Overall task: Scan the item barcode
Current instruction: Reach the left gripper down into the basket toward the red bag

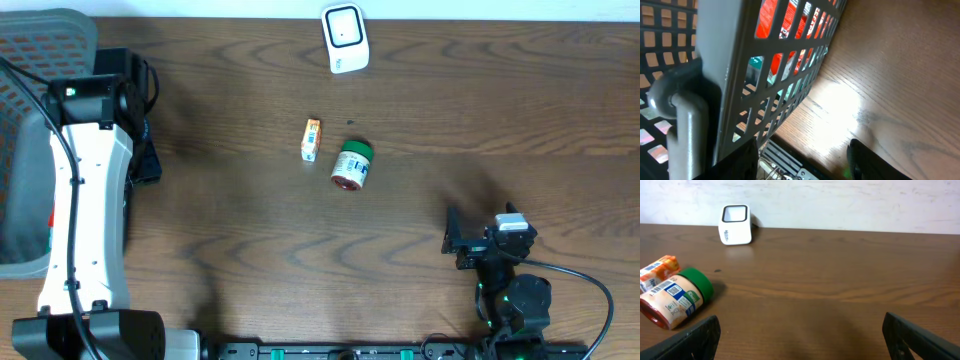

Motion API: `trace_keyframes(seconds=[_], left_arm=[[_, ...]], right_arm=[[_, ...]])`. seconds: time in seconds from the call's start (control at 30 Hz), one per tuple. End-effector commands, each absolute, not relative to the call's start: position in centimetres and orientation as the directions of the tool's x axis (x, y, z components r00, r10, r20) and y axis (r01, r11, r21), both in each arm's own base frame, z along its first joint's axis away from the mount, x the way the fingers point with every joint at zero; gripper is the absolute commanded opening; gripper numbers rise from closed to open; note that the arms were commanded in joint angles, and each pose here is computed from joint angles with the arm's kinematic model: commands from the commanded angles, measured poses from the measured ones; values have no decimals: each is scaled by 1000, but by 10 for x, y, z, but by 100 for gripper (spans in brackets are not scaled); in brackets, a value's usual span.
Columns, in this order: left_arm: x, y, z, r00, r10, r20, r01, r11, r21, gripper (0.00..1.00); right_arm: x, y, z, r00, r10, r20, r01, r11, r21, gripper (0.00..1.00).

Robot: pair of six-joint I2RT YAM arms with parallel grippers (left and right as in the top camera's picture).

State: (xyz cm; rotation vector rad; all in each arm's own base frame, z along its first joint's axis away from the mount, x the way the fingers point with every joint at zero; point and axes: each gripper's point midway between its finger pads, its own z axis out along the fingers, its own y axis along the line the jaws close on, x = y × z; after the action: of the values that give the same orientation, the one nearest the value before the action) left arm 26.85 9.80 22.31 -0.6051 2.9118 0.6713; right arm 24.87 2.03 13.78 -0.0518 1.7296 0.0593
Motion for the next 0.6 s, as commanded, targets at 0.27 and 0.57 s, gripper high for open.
trace_keyframes(seconds=[0.27, 0.57], left_arm=[[323, 31, 256, -925, -203, -320, -202, 979, -37, 69], [376, 90, 370, -645, -274, -713, -330, 942, -64, 81]], right_arm=[[249, 17, 137, -163, 13, -987, -52, 998, 22, 99], [249, 17, 137, -162, 13, -987, -52, 998, 22, 99]])
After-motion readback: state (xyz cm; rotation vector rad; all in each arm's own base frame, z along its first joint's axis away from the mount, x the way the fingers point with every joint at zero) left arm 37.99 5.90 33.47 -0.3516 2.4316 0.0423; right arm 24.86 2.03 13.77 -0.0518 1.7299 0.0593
